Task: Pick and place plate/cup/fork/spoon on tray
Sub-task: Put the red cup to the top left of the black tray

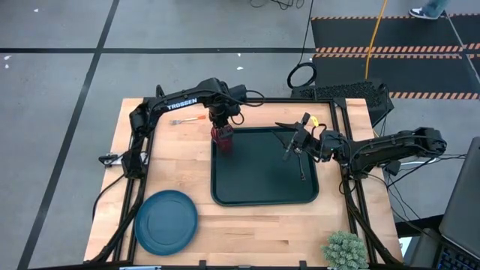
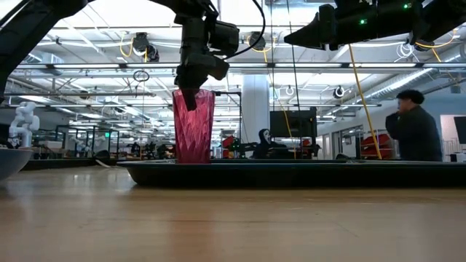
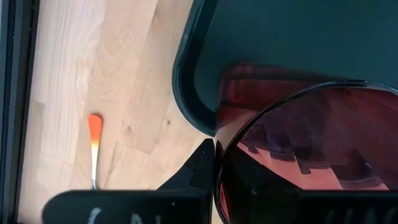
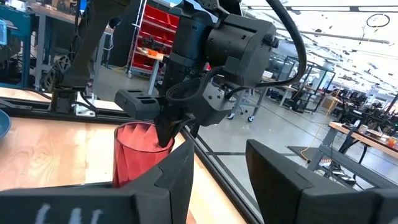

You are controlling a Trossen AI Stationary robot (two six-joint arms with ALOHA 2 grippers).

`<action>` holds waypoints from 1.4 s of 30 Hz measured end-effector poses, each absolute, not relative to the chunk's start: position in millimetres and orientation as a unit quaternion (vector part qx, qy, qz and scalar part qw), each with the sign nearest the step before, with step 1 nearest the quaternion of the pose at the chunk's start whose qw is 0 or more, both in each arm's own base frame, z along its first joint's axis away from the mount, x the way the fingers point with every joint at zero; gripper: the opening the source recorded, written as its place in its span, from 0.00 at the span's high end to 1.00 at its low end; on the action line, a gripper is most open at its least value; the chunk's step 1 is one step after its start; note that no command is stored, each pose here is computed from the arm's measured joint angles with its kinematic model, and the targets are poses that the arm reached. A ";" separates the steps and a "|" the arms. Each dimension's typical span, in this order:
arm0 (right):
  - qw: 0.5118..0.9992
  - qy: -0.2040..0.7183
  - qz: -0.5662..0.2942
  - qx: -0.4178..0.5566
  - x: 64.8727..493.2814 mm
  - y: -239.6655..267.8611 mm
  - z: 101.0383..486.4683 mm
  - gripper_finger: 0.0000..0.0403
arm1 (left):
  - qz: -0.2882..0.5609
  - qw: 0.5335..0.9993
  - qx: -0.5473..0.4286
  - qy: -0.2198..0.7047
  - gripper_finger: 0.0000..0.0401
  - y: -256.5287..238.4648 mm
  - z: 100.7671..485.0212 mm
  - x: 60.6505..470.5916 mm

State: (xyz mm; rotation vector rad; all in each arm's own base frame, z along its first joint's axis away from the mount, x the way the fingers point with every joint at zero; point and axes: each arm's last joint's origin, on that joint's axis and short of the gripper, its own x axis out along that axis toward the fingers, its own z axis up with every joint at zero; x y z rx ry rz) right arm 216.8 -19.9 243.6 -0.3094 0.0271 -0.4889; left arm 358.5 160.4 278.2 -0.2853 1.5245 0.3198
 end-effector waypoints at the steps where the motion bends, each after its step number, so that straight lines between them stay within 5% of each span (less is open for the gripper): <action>1: 0.958 0.013 -0.241 -0.153 216.8 -19.9 243.6 0.65 | 0.144 0.703 -0.128 0.685 0.95 160.4 278.2 358.5; 22: 0.958 0.015 -0.241 -0.152 216.8 -19.9 243.4 0.65 | 0.149 0.707 -0.123 0.680 0.95 165.2 278.7 358.1; 34: 0.958 0.017 -0.241 -0.153 216.8 -19.9 243.0 0.65 | 0.146 0.715 -0.128 0.672 0.78 165.8 278.8 359.9; 42: 0.958 0.021 -0.240 -0.154 216.8 -19.9 242.2 0.65 | 0.145 0.715 -0.127 0.672 0.75 165.8 278.8 359.9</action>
